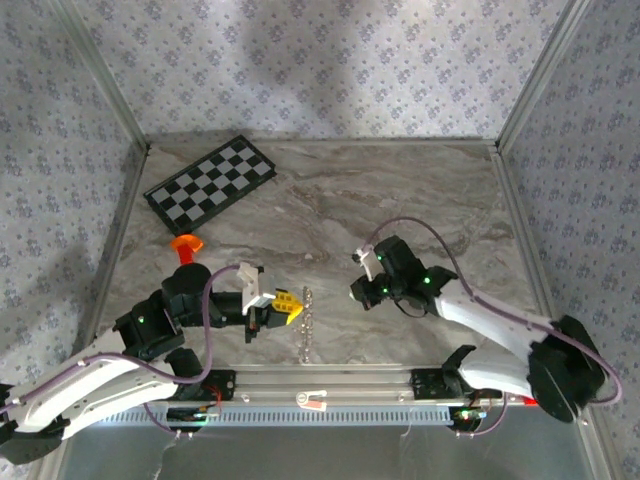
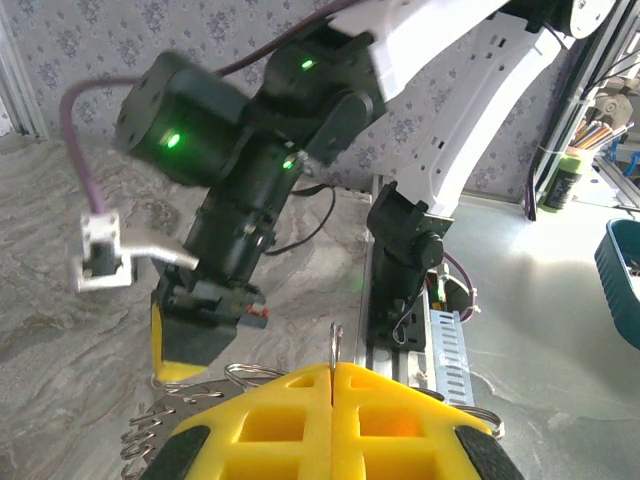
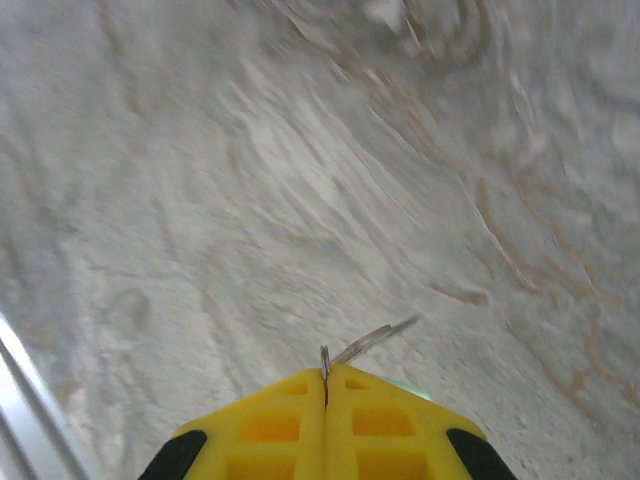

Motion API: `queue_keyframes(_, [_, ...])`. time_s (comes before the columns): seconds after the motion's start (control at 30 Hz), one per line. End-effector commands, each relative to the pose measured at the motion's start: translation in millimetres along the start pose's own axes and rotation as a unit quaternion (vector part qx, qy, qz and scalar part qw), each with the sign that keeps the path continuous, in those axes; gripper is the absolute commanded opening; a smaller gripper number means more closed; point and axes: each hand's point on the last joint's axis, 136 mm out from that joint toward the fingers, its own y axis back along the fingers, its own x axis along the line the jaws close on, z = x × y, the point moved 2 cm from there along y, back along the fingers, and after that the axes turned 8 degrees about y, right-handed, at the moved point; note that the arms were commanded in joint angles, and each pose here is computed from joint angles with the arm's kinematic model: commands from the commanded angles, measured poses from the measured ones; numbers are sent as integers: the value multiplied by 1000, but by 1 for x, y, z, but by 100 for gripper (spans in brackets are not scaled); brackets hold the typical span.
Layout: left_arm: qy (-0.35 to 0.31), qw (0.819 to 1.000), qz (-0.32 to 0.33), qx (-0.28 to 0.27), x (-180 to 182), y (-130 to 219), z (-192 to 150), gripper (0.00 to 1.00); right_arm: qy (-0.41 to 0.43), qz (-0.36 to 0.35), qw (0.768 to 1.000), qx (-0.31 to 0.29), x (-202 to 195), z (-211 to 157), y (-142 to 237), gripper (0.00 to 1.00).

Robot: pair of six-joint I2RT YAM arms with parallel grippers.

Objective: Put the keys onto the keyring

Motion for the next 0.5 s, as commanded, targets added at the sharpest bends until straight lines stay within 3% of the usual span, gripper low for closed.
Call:
queue_keyframes(0.0, [-13,999,-13,-26,-10,7,21,0,69,1,995,-71,14,19,20,1])
queue_keyframes(0.3, [-14,999,-15,-28,-13,11,25,0,189,100,943,-254,82,55,90,0])
queue_keyframes(0.47, [-15,999,-14,-29,-14,13,25,0,216,155,915,-304,108,61,112,0])
